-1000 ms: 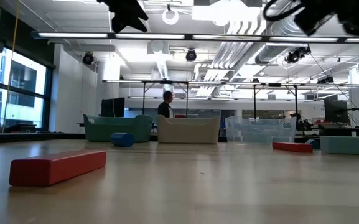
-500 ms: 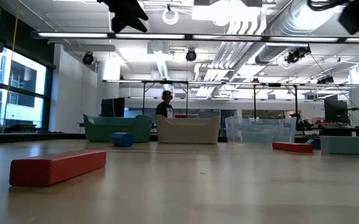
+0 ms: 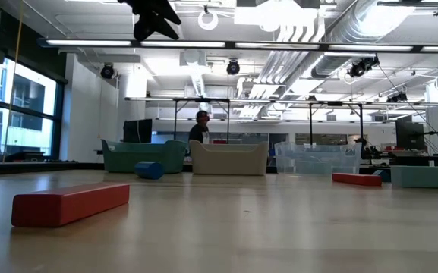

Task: Sort & place blocks by color
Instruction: Put the blue block into the gray bin

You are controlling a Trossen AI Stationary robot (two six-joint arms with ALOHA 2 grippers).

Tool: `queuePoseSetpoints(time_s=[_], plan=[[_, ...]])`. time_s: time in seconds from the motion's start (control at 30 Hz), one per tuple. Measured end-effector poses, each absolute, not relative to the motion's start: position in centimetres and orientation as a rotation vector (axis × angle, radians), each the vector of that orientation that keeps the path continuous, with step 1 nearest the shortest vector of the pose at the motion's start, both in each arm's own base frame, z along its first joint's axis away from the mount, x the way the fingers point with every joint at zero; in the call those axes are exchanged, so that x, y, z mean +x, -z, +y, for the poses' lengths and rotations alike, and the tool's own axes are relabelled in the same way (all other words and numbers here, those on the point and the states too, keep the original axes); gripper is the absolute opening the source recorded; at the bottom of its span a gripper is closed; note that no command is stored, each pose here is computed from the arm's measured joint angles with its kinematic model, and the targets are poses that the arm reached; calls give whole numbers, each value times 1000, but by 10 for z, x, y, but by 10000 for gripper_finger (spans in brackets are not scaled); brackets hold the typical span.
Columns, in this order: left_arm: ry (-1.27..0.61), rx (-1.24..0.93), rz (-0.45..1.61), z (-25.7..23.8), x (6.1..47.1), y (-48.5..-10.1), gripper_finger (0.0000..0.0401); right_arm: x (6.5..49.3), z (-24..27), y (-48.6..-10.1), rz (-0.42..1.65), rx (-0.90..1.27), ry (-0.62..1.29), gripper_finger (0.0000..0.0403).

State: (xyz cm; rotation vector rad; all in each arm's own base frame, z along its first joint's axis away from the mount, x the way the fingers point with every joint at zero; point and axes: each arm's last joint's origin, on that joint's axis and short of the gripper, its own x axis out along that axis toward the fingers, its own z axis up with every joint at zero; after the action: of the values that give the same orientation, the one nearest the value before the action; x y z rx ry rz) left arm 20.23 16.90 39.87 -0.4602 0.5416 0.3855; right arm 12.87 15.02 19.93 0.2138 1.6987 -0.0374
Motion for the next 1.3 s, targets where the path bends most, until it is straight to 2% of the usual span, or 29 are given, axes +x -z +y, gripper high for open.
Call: queuePoseSetpoints(time_s=[0.17, 0.4, 0.63, 1.3], plan=[[-389, -471, 540, 169, 202, -399, 104, 119, 161, -189, 1648, 130, -95, 195], [-392, -481, 539, 169, 202, -399, 104, 112, 163, -182, 1602, 52, -93, 195], [-392, -481, 539, 169, 202, -399, 104, 118, 168, -182, 1501, 55, -124, 195], [-396, -495, 536, 169, 202, -399, 104, 110, 161, -148, 1564, 139, -97, 195]])
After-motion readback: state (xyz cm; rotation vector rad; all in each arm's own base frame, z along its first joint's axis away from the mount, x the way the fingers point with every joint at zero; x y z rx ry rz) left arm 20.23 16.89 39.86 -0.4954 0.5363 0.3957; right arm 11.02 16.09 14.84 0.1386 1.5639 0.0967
